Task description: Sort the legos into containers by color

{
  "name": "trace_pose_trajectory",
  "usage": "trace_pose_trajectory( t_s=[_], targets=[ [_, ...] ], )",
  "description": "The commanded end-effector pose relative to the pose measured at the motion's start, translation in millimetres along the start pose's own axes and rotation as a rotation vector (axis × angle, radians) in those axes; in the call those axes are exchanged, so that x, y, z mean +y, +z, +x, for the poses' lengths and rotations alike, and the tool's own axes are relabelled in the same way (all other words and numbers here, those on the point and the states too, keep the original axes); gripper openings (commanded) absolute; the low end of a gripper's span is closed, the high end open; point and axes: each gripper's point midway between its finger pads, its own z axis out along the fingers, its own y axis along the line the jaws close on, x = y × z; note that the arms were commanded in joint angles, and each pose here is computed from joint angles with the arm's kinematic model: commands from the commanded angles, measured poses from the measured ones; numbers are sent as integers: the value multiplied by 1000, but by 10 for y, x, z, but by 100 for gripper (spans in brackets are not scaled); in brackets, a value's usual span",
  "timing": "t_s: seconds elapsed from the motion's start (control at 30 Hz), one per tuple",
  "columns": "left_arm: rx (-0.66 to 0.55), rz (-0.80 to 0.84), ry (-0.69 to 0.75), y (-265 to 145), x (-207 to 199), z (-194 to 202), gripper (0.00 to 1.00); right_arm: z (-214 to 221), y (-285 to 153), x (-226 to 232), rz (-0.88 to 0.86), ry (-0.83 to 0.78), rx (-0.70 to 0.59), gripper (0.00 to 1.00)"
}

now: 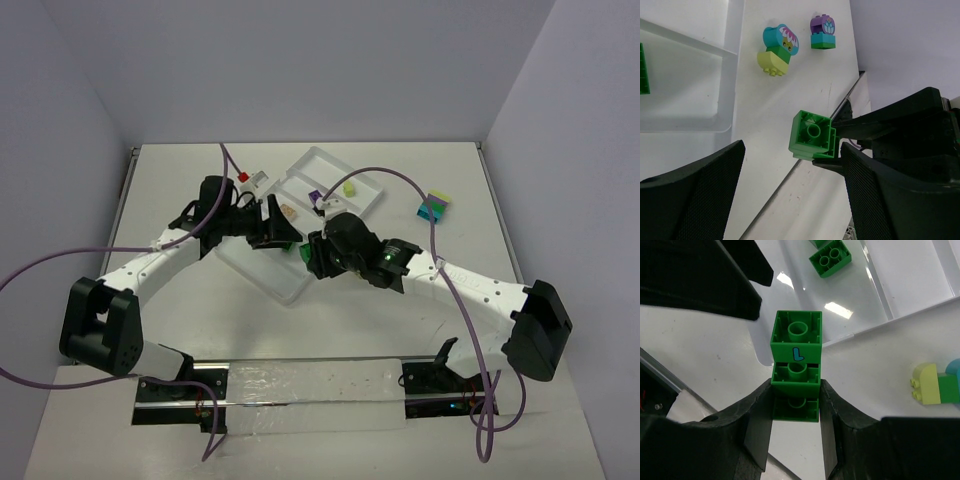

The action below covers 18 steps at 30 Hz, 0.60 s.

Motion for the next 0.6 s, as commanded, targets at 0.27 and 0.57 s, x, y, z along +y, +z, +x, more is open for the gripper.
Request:
trace_pose_trajectory(
  t_s=[0.27, 0.57],
  targets=[
    [7, -17, 252, 118, -187, -25, 84, -306, -61, 212, -67, -11, -75, 0],
    [58, 8, 259, 215, -163, 26, 70, -323, -58, 218, -66, -12, -73, 0]
  ],
)
